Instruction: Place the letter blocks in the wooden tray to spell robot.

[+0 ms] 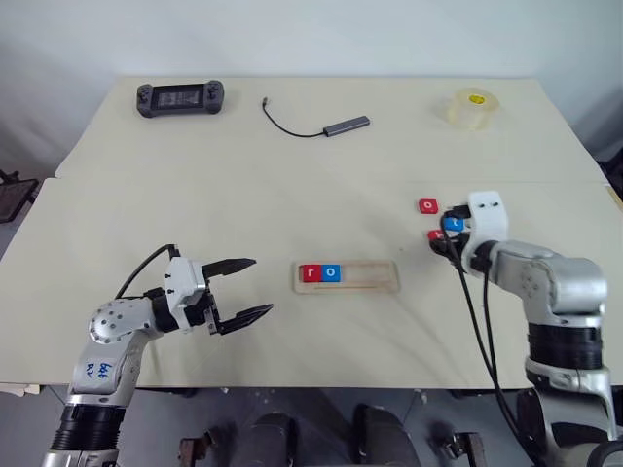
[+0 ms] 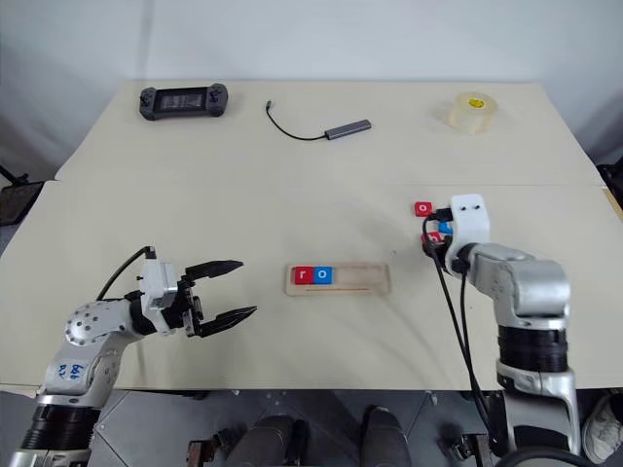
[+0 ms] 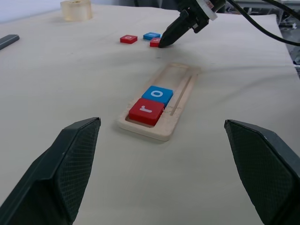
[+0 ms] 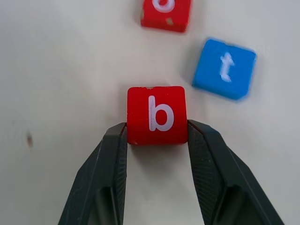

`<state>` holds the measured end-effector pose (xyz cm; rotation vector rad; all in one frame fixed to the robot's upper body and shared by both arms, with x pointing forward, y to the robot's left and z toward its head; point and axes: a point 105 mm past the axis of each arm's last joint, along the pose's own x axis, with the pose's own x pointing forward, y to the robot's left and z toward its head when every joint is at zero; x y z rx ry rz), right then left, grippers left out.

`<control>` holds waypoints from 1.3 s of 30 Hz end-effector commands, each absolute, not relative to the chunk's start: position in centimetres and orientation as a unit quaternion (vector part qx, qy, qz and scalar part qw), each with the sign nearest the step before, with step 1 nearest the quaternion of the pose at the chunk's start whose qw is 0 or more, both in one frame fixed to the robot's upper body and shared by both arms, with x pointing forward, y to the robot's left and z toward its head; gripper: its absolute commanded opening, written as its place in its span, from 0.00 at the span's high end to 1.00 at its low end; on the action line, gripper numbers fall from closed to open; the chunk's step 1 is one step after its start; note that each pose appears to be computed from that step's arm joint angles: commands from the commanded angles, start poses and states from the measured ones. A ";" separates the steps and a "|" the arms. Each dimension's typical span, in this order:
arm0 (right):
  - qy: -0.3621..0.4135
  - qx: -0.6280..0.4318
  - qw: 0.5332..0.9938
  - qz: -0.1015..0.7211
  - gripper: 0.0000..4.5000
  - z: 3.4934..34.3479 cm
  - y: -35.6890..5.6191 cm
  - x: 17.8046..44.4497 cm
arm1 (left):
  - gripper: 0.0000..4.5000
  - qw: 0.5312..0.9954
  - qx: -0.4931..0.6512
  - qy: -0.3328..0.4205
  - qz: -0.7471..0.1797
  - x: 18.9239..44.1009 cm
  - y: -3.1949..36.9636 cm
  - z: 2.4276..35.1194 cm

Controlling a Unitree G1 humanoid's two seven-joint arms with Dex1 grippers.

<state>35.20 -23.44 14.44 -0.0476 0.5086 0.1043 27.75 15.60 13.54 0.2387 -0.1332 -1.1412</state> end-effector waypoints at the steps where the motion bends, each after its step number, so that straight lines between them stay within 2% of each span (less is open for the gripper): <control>1: 0.233 -0.018 0.971 0.039 0.68 16.4 -24.2 32.3 | 0.00 0.818 0.109 -0.073 -0.560 28.2 14.8 13.8; 6: 0.244 0.006 0.969 0.031 0.68 15.4 -23.6 29.5 | 0.00 0.804 0.103 -0.074 -0.581 29.0 14.0 13.7; 14: 0.255 0.021 0.965 0.048 0.68 13.1 -21.2 28.1 | 0.00 0.790 0.104 -0.080 -0.599 29.7 13.2 14.2; 19: 0.259 0.012 0.964 0.062 0.30 13.3 -21.3 28.5 | 0.00 0.792 0.108 -0.082 -0.595 29.6 13.4 14.3; 22: 0.264 -0.014 0.959 0.101 0.06 14.1 -22.0 28.4 | 0.00 0.794 0.110 -0.084 -0.591 29.5 13.6 14.3; 25: 0.278 -0.058 0.947 0.149 0.06 14.7 -23.1 28.2 | 0.00 0.795 0.112 -0.084 -0.590 29.4 13.8 14.3; 29: 0.237 -0.129 0.913 0.307 0.06 16.2 -22.6 28.1 | 0.00 0.790 0.109 -0.084 -0.597 28.9 13.8 14.6; 32: 0.186 -0.165 0.865 0.436 0.06 16.7 -21.5 27.6 | 0.00 0.784 0.111 -0.086 -0.605 28.5 13.7 14.9; 36: 0.197 -0.236 0.816 0.490 0.06 14.6 -22.7 28.4 | 0.00 0.780 0.116 -0.089 -0.609 28.2 13.4 15.3; 39: 0.208 -0.266 0.798 0.500 0.06 13.3 -23.5 29.7 | 0.00 0.782 0.118 -0.104 -0.603 28.0 13.2 15.8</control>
